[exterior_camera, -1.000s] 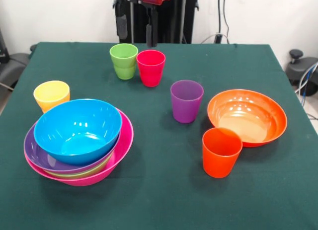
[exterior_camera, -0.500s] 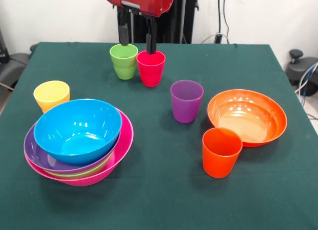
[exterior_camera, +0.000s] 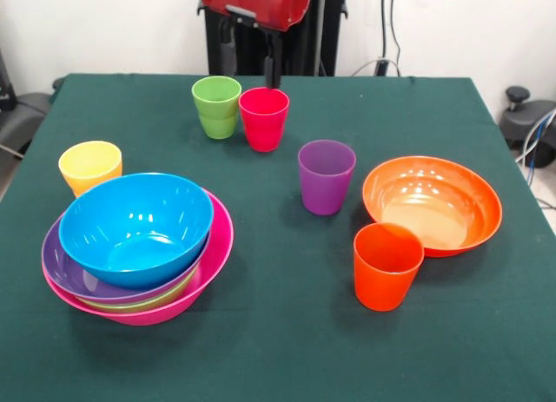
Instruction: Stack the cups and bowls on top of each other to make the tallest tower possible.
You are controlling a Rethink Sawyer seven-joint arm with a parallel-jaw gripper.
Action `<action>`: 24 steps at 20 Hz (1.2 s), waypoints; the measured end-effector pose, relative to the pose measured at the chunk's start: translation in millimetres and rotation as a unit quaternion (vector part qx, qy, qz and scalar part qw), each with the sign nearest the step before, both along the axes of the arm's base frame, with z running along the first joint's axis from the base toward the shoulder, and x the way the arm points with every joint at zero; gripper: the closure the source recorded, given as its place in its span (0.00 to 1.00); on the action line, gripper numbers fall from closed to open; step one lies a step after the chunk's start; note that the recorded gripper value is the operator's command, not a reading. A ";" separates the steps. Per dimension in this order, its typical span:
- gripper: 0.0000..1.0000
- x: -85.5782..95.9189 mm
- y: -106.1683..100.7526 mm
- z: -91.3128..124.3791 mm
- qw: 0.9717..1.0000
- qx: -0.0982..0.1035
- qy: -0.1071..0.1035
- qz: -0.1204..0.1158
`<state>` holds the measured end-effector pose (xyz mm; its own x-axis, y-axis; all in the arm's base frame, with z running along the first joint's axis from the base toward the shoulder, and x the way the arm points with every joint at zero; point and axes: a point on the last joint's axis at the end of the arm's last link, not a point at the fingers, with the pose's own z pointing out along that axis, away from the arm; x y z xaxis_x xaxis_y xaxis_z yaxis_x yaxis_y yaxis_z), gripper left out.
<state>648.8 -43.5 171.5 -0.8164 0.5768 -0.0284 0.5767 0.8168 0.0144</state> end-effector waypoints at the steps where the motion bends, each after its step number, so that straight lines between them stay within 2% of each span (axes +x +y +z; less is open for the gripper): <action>1: 0.00 -7.3 7.2 0.0 1.000 0.001 0.002 0.001; 6: 0.00 -23.5 28.5 0.5 1.000 0.001 0.011 0.006; 13: 0.00 -32.5 48.7 -0.8 1.000 0.004 0.015 0.009; 19: 0.00 -31.0 46.0 -8.1 1.000 0.004 0.006 0.004; 24: 0.00 -31.2 38.4 -25.7 1.000 0.000 -0.005 -0.003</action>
<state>617.5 -5.2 145.8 -0.8123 0.5821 -0.0355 0.5818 0.8131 0.0202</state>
